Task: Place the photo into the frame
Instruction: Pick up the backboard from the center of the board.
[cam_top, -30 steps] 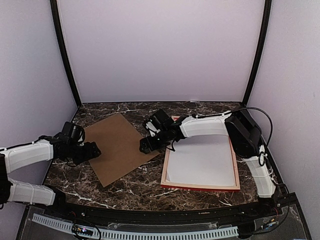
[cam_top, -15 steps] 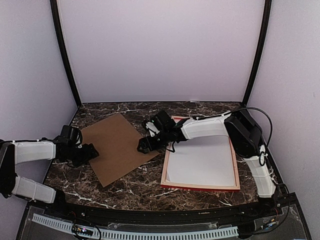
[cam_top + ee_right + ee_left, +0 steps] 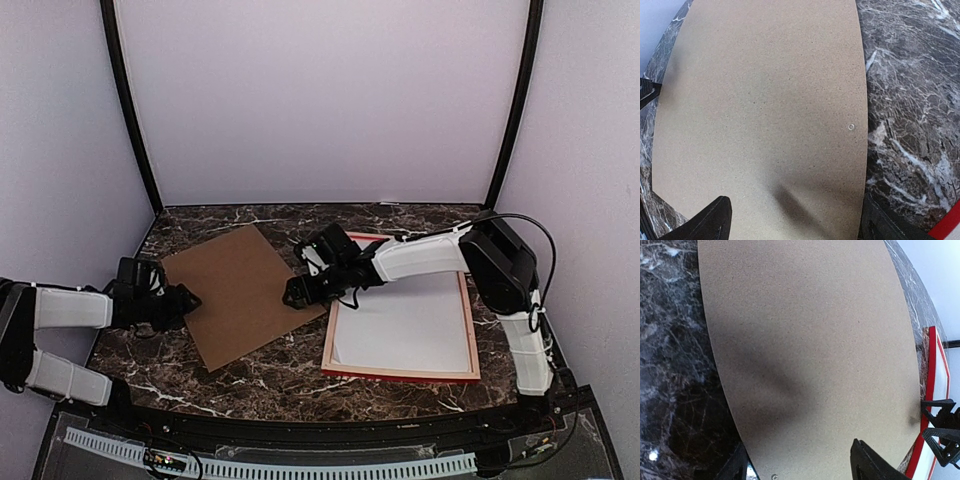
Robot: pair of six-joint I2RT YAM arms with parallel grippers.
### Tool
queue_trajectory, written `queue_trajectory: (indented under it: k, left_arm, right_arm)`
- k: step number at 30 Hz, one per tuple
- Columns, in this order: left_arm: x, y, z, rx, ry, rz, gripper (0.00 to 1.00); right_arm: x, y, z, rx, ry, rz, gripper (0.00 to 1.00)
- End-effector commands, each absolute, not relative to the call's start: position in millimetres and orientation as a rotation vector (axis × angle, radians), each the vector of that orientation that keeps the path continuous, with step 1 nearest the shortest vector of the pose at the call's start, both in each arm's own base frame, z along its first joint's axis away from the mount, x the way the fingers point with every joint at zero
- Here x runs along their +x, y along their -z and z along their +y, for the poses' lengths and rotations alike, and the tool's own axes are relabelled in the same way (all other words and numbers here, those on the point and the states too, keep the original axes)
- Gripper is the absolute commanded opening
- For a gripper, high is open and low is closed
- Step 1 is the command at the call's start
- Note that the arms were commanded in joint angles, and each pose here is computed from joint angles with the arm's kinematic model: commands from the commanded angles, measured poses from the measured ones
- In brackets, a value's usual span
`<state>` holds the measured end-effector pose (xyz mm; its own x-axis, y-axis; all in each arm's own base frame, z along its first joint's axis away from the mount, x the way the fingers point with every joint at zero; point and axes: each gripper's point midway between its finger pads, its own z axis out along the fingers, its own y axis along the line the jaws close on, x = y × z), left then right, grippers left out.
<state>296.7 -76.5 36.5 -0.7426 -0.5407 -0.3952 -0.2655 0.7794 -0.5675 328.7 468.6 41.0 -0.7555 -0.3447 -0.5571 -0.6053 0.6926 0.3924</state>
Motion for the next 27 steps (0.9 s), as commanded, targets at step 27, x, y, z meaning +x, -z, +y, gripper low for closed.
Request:
queue_trajectory:
  k: [27]
  left_arm:
    - [306,-191,-142,-0.342,1.254,2.066,0.73]
  right_arm:
    - [258,-7,465,-0.86,-0.986,2.521,0.89]
